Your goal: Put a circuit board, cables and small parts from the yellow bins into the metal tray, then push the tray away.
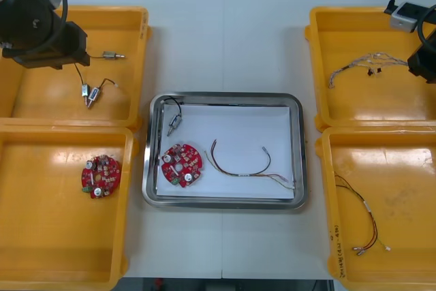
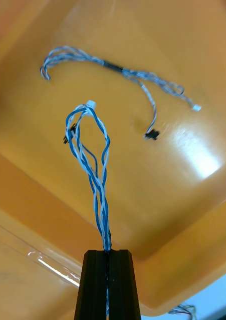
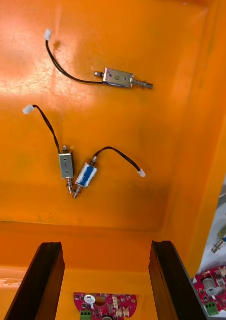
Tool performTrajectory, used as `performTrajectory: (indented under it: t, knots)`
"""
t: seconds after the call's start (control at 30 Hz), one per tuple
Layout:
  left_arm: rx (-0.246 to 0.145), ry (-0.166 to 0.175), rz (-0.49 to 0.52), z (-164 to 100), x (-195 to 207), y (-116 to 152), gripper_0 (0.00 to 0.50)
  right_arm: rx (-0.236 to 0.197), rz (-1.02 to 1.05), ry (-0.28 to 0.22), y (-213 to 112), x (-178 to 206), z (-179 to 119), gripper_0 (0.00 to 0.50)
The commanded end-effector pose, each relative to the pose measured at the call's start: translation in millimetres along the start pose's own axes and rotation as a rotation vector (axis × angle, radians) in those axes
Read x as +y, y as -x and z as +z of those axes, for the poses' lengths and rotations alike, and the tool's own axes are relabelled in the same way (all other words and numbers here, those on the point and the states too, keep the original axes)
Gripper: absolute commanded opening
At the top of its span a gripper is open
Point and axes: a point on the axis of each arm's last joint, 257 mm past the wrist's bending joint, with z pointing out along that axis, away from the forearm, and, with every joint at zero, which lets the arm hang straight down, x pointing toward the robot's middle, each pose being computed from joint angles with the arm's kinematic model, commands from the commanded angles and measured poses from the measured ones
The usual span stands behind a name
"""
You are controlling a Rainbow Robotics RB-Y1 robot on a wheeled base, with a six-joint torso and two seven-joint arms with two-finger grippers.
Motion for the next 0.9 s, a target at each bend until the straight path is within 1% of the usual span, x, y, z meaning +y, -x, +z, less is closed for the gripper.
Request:
performTrajectory:
  t: [0.03, 0.13, 0.2, 0.23, 0.27, 0.33, 0.43, 0.57, 0.63, 0.67, 0.7, 0.83, 0.9]
  knots:
    - [-0.05, 0.051, -0.093, -4, 37, 18, 0.5, -0.069, -0.063, -0.109, 23, -15, -43, 0.0]
    - [-0.052, 0.052, -0.112, 5, 43, 22, 0.5, -0.133, -0.131, -0.106, 44, -1, -56, 0.0]
    - [-0.056, 0.053, -0.118, 10, 47, 24, 0.5, -0.164, -0.176, -0.088, 55, 12, -59, 0.0]
    - [-0.059, 0.052, -0.12, 11, 48, 25, 0.5, -0.171, -0.187, -0.082, 58, 16, -60, 0.0]
    - [-0.059, 0.052, -0.119, 15, 49, 26, 0.5, -0.193, -0.219, -0.078, 66, 24, -65, 0.0]
    - [-0.066, 0.056, -0.112, 19, 50, 28, 0.5, -0.212, -0.272, -0.079, 77, 37, -69, 0.0]
    - [-0.067, 0.063, -0.103, 25, 52, 29, 0.5, -0.22, -0.342, -0.098, 88, 52, -74, 0.0]
    - [-0.066, 0.067, -0.095, 35, 55, 30, 0.5, -0.234, -0.462, -0.124, 105, 82, -81, 0.0]
    - [-0.071, 0.082, -0.089, 40, 58, 31, 0.5, -0.246, -0.522, -0.129, 113, 100, -84, 0.0]
    - [-0.072, 0.083, -0.088, 41, 59, 31, 0.5, -0.25, -0.535, -0.131, 115, 105, -85, 0.0]
    - [-0.068, 0.091, -0.087, 44, 61, 30, 0.5, -0.256, -0.56, -0.129, 118, 114, -85, 0.0]
    - [-0.07, 0.098, -0.077, 54, 63, 30, 0.5, -0.285, -0.624, -0.108, 130, 142, -86, 0.0]
    - [-0.069, 0.101, -0.077, 59, 64, 30, 0.5, -0.296, -0.651, -0.084, 137, 157, -84, 0.0]
